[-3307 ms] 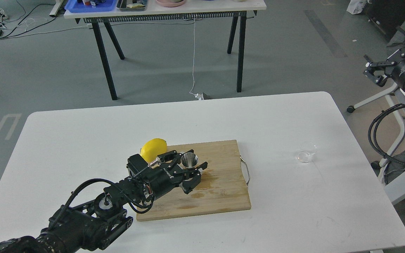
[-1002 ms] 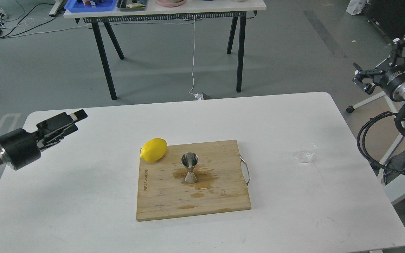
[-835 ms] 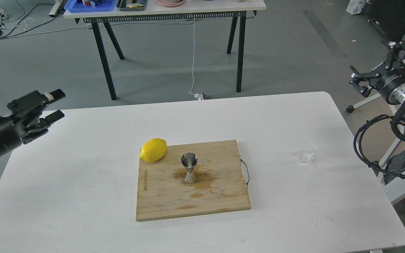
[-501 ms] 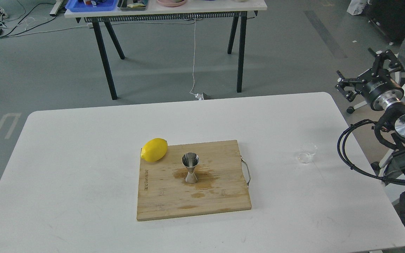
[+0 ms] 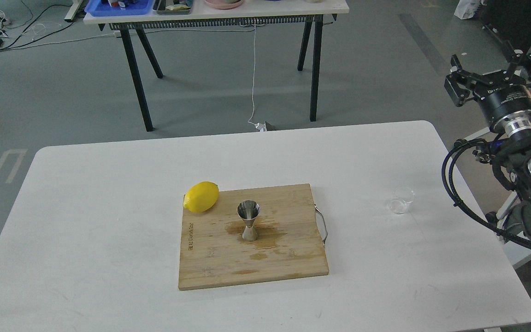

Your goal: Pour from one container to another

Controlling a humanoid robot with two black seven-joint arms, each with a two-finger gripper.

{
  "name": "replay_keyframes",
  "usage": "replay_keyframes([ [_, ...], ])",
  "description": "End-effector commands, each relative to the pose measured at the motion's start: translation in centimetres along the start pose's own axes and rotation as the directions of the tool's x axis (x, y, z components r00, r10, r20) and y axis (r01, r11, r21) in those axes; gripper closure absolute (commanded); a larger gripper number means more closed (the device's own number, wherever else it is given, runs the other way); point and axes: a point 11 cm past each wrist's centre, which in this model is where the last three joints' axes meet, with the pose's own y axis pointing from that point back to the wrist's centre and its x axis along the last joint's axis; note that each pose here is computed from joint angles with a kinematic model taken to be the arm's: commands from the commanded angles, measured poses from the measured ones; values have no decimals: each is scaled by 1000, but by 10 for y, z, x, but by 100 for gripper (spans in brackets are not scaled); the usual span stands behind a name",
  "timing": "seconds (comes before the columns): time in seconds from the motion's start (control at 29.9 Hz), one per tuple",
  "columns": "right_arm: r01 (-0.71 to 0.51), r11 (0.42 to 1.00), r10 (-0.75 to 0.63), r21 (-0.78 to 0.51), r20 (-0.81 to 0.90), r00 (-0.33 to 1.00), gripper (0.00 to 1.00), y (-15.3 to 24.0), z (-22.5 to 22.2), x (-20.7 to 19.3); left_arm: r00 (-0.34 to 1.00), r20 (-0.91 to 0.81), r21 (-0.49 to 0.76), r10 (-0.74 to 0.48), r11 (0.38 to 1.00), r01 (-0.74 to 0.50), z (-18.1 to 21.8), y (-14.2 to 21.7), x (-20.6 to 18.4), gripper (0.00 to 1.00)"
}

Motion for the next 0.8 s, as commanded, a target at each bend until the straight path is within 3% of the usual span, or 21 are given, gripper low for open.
replay_keyframes([
  [0.0,-208,978,208,-1,-9,978,4,23,-13,13,1000,-22,7,-12,1000,12,-10,-2,-9,2],
  [0.3,-570,821,570,-41,-11,822,4,78,-5,66,999,-40,22,-18,1000,19,-21,-1,-15,1],
  [0.77,-649,726,668,-226,6,744,4,109,57,119,998,-58,28,-18,999,20,-29,-1,-20,1],
])
